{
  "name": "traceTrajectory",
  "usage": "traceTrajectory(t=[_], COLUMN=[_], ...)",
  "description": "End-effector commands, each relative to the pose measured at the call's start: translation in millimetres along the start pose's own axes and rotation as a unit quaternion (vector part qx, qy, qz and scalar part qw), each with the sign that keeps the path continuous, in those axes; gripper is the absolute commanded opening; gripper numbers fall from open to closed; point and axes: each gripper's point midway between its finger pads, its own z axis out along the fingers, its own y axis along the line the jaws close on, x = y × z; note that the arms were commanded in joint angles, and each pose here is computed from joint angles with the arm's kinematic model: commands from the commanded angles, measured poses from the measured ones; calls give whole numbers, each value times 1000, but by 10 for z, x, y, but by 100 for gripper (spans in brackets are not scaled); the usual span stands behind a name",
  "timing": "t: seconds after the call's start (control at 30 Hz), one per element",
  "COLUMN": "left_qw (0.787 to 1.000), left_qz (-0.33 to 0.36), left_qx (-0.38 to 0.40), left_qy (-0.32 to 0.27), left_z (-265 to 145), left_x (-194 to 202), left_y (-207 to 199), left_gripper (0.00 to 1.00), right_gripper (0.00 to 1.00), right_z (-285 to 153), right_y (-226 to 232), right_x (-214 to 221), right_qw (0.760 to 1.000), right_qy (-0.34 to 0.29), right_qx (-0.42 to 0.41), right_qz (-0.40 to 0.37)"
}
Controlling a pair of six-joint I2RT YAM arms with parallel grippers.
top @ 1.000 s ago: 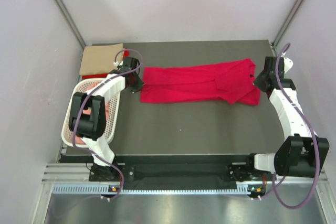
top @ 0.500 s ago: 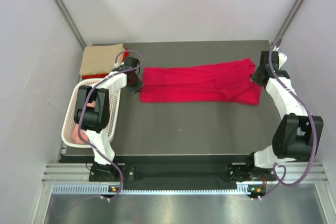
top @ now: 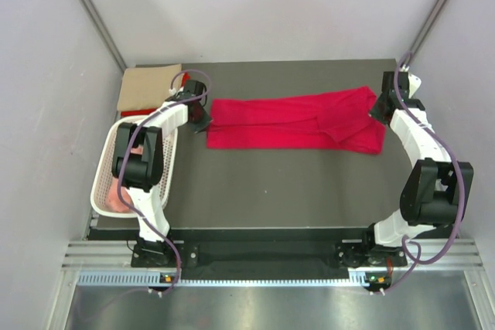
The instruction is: Fold and stack the t-shirts
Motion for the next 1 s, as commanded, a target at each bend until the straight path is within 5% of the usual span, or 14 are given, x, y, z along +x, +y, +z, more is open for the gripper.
traceTrajectory(t=[0.0,0.53,0.73,0.97], left_qw=[1000,1000,999,993], left_qz=[4,6,17,84], left_qx=[2,18,-2,27], left_qy=[-20,-13,-38,-80], left_z=[-9,16,-80,-462], left_x=[-160,-200,-358,-381], left_y=[-50,-167,-140,-469], left_gripper=[0,3,31,37], right_gripper=[0,0,0,0], right_z=[-60,9,21,67], right_y=[61,43,40,78], right_x=[-290,-268,-232,-173], right_qw=[999,999,1000,1000], right_qy=[-43,-35,-30,-20], right_qx=[-3,7,7,0], right_qz=[5,1,2,11])
